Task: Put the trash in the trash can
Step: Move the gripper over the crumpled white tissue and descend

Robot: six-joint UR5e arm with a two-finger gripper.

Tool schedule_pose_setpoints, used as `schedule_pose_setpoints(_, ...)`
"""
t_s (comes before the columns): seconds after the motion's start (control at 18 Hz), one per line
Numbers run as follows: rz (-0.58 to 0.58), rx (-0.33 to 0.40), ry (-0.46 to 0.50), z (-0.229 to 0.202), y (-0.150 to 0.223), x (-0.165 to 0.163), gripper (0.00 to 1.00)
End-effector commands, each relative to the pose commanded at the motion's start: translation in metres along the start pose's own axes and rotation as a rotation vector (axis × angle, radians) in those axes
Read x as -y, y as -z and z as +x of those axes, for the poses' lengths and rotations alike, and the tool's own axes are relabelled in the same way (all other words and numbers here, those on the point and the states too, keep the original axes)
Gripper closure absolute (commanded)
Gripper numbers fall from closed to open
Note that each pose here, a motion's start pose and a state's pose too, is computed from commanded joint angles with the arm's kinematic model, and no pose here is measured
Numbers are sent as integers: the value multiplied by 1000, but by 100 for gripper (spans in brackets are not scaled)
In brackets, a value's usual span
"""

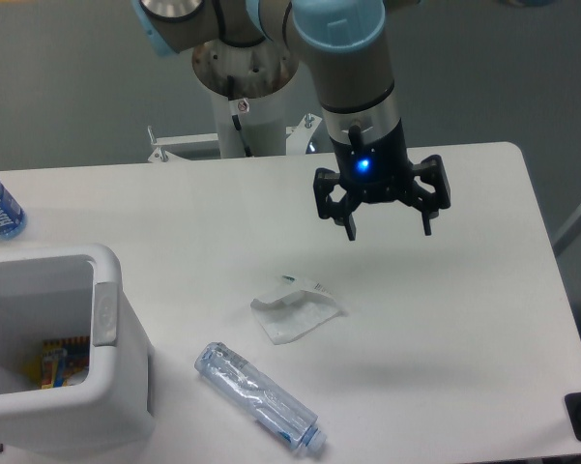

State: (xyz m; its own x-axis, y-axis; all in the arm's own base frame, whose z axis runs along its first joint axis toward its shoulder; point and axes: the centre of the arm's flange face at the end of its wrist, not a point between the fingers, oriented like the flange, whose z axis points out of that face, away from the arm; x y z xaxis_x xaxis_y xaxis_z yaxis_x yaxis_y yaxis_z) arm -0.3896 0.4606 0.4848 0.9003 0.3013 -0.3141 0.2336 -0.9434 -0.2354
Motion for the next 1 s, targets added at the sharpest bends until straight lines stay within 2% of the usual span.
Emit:
schedule_pose_setpoints(0.28, -5, -1, -17, 3, -2, -1, 0)
schedule_pose_setpoints(0.56, -12, -13, 25, 8, -10, 1, 0)
schedule_pose_setpoints(0.83, -54, -43, 17, 14, -42, 3, 0)
schedule_pose_setpoints(1.0, -89, -77, 27, 29, -61, -10, 0)
